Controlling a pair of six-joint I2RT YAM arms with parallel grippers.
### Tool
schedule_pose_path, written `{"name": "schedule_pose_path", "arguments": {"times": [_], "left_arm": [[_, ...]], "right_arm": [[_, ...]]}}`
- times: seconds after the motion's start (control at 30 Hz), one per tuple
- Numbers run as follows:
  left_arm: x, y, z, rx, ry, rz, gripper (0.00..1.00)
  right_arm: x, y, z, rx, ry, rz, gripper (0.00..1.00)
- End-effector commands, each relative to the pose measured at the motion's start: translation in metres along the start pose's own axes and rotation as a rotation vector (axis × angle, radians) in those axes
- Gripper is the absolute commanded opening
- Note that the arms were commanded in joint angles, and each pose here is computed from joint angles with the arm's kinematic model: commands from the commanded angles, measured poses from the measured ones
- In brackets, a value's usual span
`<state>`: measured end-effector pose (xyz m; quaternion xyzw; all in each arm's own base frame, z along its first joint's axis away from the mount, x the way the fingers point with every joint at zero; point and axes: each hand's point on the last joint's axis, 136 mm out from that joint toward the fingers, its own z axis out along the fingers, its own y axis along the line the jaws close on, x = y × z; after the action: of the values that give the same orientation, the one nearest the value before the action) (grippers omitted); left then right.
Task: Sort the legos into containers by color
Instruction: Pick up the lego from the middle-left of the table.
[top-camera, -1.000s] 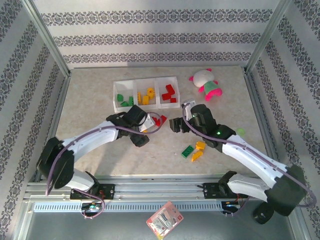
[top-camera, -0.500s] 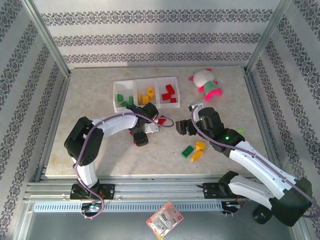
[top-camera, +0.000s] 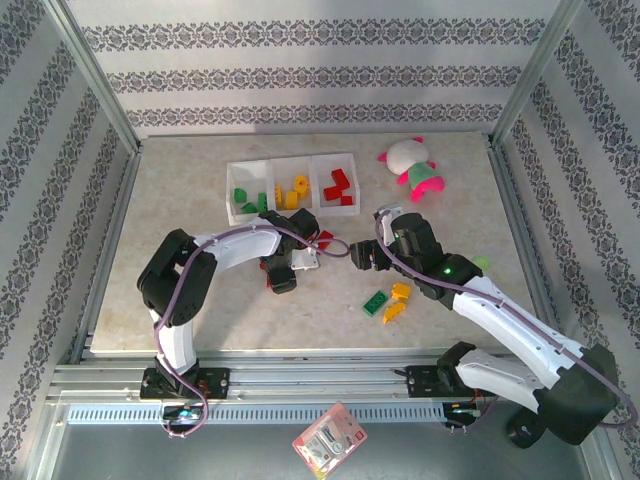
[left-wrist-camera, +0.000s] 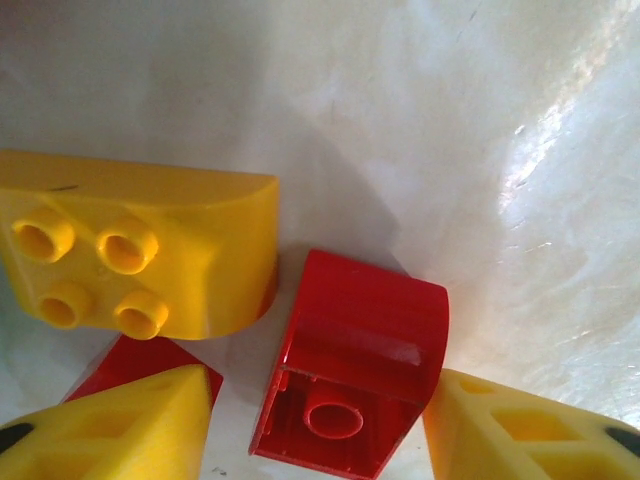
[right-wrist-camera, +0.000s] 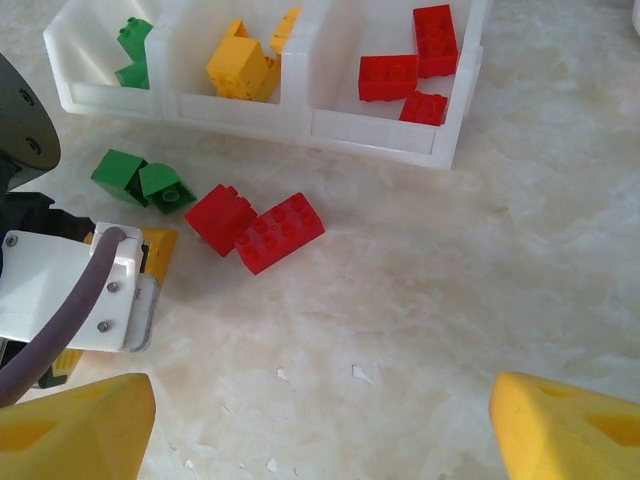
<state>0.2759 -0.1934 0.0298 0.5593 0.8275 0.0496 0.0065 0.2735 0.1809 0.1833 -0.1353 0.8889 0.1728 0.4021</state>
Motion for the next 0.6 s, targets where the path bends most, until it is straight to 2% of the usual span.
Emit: {"name": "schedule_pose_path", "arguments": {"times": [0.0,0.07,0.23,0.37,0.57], "left_arm": [[0.002,-0.013,0.004,0.027,0.034,0.04,0.52],[0.002,-0.014,0.004,0.026,0.034,0.038,0.45],[0.002,-0.012,0.002,0.013,0.033,0.025,0.38],[0.002,-0.009,-0.015,-0.006,0.013,-0.009,0.34],[-0.014,-0.008,-0.057,-0.046,-0.194,-0.041,0.3]], "right_arm": [[-0.01,0.001,-0.002,-0.005,-0.03,-0.003,0.87],[-0.009,0.0,-0.001,-0.003,-0.026,-0.003,0.87],[-0.008,-0.001,-0.002,-0.003,-0.028,0.0,0.87],[-0.011,0.0,-0.007,-0.009,-0.042,0.006,0.87],[-0.016,0.0,-0.012,-0.015,-0.064,0.017,0.87]]}}
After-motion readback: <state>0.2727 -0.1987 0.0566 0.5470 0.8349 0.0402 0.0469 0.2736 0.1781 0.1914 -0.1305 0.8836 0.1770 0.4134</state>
